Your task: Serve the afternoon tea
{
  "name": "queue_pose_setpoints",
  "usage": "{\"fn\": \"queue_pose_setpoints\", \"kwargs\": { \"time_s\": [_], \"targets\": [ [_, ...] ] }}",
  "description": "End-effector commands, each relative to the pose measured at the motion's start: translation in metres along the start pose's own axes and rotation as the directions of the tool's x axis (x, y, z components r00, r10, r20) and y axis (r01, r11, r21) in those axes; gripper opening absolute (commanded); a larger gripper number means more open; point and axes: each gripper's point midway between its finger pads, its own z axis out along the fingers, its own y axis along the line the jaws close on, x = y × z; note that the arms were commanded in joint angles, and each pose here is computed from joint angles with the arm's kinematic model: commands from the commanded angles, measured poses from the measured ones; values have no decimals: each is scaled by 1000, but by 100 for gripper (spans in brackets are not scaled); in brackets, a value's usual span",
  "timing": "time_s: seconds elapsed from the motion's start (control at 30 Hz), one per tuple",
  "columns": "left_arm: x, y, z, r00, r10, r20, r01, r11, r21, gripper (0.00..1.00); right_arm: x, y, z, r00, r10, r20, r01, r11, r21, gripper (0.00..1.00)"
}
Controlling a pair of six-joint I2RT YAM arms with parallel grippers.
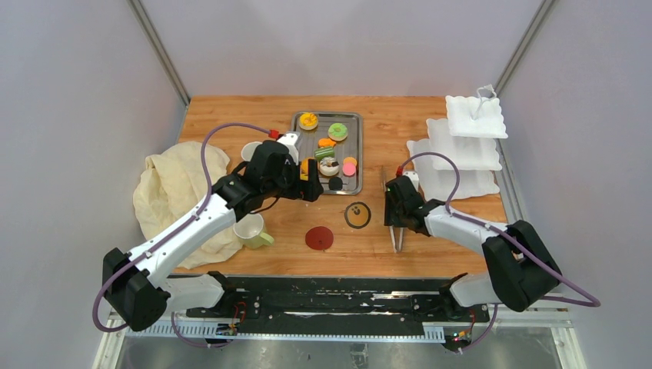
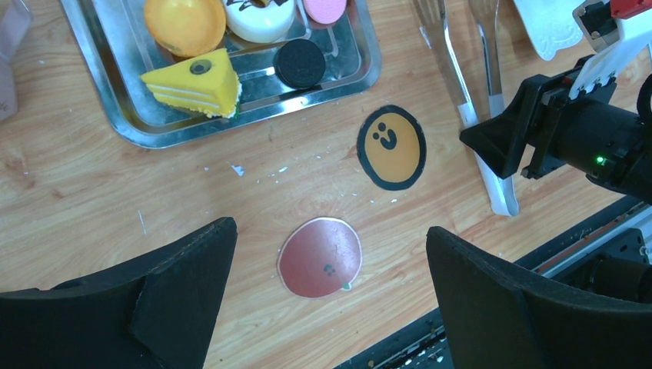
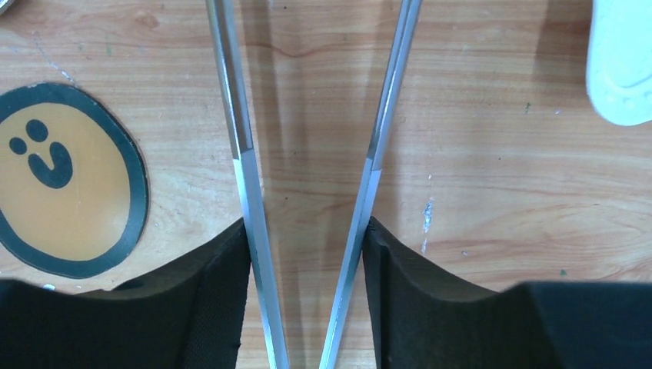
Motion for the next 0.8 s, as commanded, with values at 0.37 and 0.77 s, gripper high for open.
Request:
{"fn": "queue_pose_setpoints", "kwargs": {
  "time_s": [0.37, 0.77],
  "targets": [
    [-3, 0, -6, 1000, 0, 30, 0, 1000, 3, 98, 15, 3, -27, 994, -93, -53, 92, 995, -27, 3],
    [-8, 4, -8, 999, 25, 43, -24, 999, -23, 98, -6, 13, -42, 988, -155, 8, 155, 984, -90, 2]
  ]
}}
